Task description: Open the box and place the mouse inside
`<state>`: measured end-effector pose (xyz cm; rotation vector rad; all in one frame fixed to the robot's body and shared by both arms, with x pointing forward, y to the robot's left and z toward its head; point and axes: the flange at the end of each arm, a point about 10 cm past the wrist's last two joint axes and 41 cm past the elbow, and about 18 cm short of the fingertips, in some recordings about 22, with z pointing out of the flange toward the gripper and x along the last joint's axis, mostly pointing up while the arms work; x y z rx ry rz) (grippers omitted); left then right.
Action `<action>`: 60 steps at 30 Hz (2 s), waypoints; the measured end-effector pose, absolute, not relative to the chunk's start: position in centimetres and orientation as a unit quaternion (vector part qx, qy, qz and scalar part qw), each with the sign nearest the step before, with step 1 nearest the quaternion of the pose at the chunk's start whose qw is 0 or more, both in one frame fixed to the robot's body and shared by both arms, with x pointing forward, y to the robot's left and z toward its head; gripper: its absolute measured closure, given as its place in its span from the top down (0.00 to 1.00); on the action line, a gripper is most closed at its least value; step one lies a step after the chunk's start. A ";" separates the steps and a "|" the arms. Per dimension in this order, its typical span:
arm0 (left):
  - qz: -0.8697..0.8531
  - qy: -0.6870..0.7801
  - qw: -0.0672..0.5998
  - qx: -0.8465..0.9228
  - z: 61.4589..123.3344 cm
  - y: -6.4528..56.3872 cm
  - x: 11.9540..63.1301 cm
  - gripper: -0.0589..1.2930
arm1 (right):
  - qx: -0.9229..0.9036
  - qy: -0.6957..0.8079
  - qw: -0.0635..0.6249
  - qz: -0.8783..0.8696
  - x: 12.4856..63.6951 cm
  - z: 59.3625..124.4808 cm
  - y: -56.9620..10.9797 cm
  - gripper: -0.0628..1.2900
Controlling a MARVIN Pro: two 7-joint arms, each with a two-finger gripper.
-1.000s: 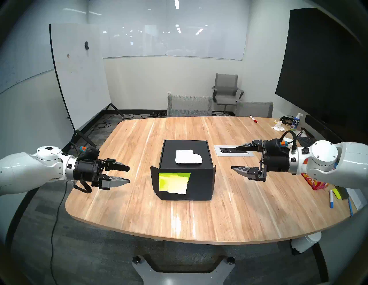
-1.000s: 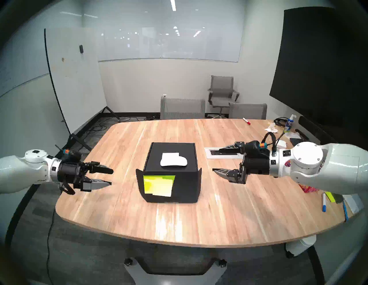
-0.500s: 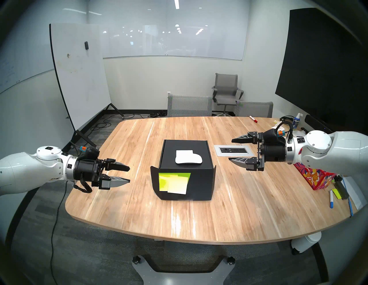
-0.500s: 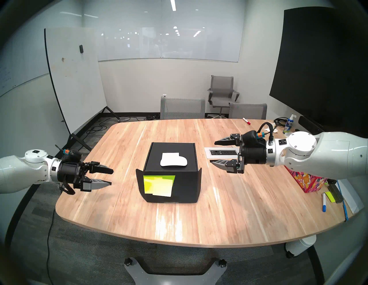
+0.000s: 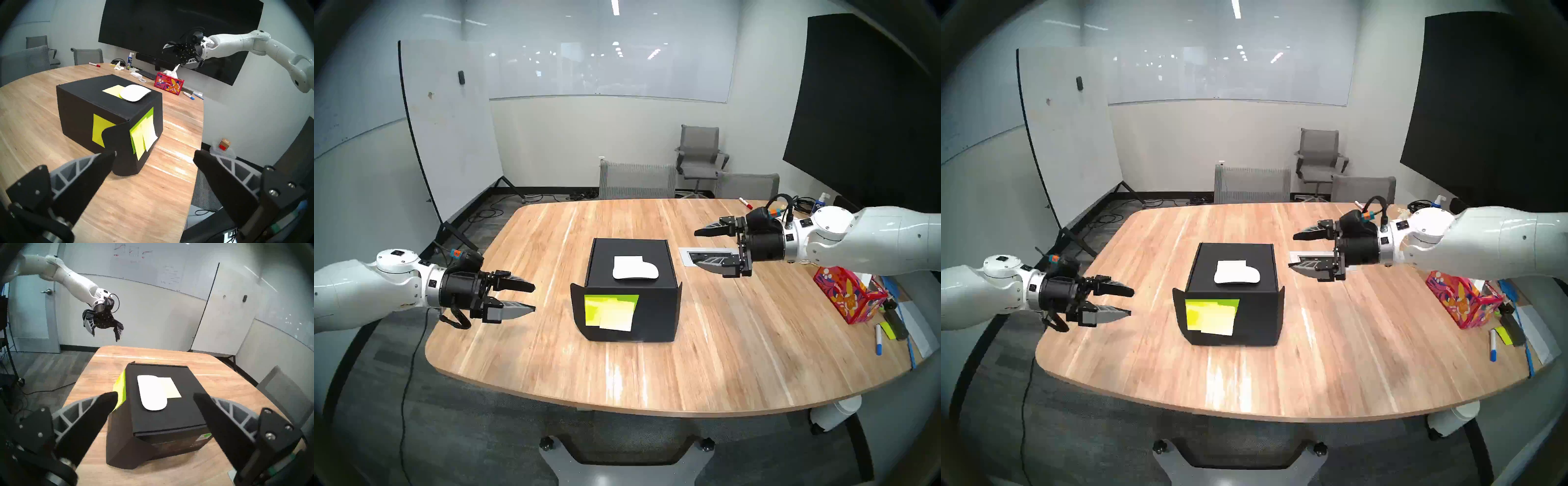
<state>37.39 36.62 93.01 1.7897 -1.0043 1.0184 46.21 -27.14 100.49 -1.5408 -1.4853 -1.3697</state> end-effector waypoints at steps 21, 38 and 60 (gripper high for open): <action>0.405 -0.399 0.413 0.712 93.0 36.6 37.4 0.98 | -0.551 -0.587 0.387 -0.450 50.2 99.3 -25.0 0.94; 0.405 -0.399 0.413 0.712 93.0 36.6 37.4 0.98 | -0.568 -0.582 0.397 -0.426 52.5 98.3 -23.7 0.94; 0.405 -0.399 0.413 0.712 93.0 36.6 37.4 0.98 | -0.575 -0.597 0.411 -0.379 54.1 98.3 -21.6 0.94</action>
